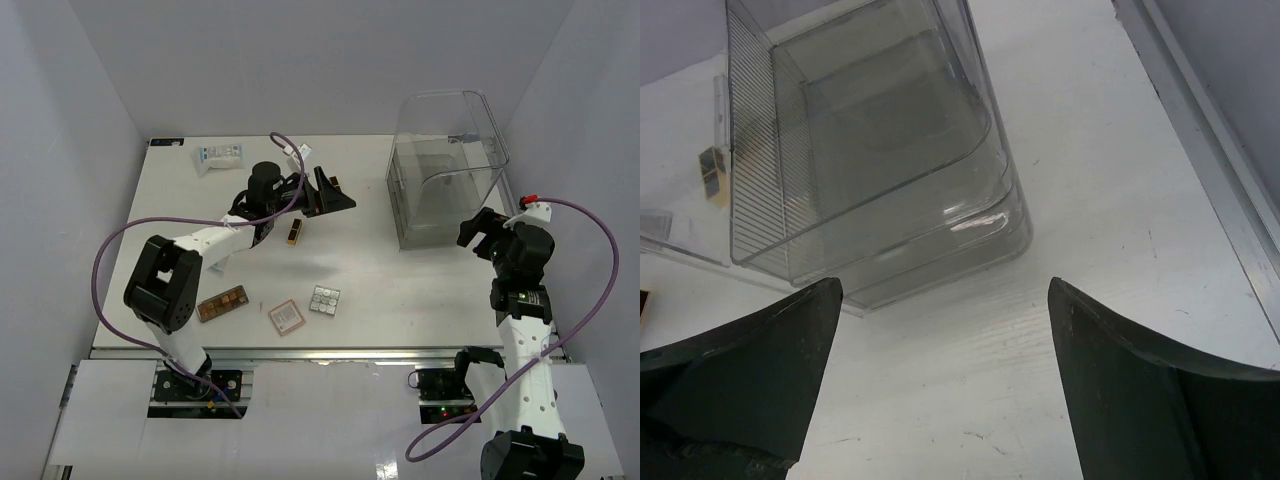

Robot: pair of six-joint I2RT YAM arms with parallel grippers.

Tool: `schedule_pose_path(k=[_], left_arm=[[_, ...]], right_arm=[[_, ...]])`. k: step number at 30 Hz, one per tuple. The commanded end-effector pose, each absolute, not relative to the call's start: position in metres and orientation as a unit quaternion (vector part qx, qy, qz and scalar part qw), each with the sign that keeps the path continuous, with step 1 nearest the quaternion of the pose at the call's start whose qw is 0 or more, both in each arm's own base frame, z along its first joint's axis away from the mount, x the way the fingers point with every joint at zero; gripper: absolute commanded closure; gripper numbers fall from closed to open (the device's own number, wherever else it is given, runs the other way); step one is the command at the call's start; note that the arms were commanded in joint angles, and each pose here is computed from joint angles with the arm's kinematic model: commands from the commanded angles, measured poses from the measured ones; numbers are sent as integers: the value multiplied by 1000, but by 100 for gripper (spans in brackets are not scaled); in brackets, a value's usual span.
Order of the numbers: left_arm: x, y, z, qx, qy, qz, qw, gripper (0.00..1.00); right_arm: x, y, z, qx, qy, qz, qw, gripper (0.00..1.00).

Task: Organize the makeup

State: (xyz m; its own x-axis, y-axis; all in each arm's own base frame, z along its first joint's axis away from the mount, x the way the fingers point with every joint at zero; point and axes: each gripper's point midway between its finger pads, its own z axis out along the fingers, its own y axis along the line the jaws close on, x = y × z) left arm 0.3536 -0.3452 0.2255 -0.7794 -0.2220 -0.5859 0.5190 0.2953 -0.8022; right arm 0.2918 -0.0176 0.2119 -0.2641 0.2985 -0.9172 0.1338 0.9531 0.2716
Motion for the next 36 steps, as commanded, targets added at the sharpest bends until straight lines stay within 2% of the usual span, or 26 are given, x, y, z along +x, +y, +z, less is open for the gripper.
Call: schedule_pose_path(k=[1, 3, 9, 20, 25, 29, 36], left_arm=[[362, -363, 252, 101, 712, -611, 330, 2], [364, -369, 254, 94, 710, -618, 325, 2], [378, -387, 256, 81, 706, -626, 320, 2], [394, -408, 252, 72, 706, -628, 319, 2], [403, -424, 253, 76, 697, -631, 333, 2], [413, -436, 253, 68, 694, -630, 343, 3], [432, -449, 240, 35, 689, -637, 342, 21]], right_arm=[[294, -11, 237, 108, 771, 83, 623, 10], [291, -4, 237, 71, 764, 86, 635, 10], [273, 47, 225, -140, 726, 135, 660, 10], [271, 52, 215, -178, 729, 133, 647, 10], [254, 81, 202, -294, 691, 173, 637, 10], [251, 82, 205, -298, 694, 173, 632, 10], [249, 86, 211, -320, 682, 178, 633, 10]])
